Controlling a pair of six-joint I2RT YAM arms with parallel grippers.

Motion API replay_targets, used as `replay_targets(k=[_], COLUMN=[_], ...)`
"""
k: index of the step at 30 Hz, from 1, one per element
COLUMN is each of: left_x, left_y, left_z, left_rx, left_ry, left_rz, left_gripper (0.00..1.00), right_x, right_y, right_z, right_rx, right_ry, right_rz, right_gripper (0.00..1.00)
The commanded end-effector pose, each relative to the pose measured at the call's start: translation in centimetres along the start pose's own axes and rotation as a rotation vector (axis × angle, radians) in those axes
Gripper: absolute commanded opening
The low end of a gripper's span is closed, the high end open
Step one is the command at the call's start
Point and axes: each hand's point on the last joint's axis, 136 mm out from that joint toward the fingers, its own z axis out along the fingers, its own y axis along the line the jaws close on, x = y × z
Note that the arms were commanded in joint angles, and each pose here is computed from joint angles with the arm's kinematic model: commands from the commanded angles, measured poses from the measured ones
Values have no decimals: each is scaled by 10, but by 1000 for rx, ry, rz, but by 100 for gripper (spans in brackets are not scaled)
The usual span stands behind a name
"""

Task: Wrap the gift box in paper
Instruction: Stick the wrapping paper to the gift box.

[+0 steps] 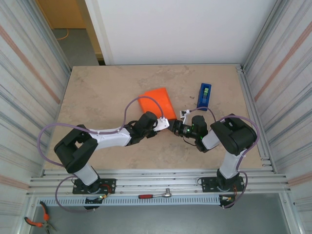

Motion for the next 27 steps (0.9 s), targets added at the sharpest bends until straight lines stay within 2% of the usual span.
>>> replay_targets(k=[1,27], left_x=[13,13], left_y=[-18,-19], left_z=[6,6], left_rx=[50,49], left_ry=[45,46], left_rz=[31,39], left_gripper=[42,41], right_x=[-1,-10], right_y=[-4,7], right_z=[-1,1], right_rx=[5,-42], right_ry=[-9,-41], right_rz=[8,37], right_gripper=[42,46])
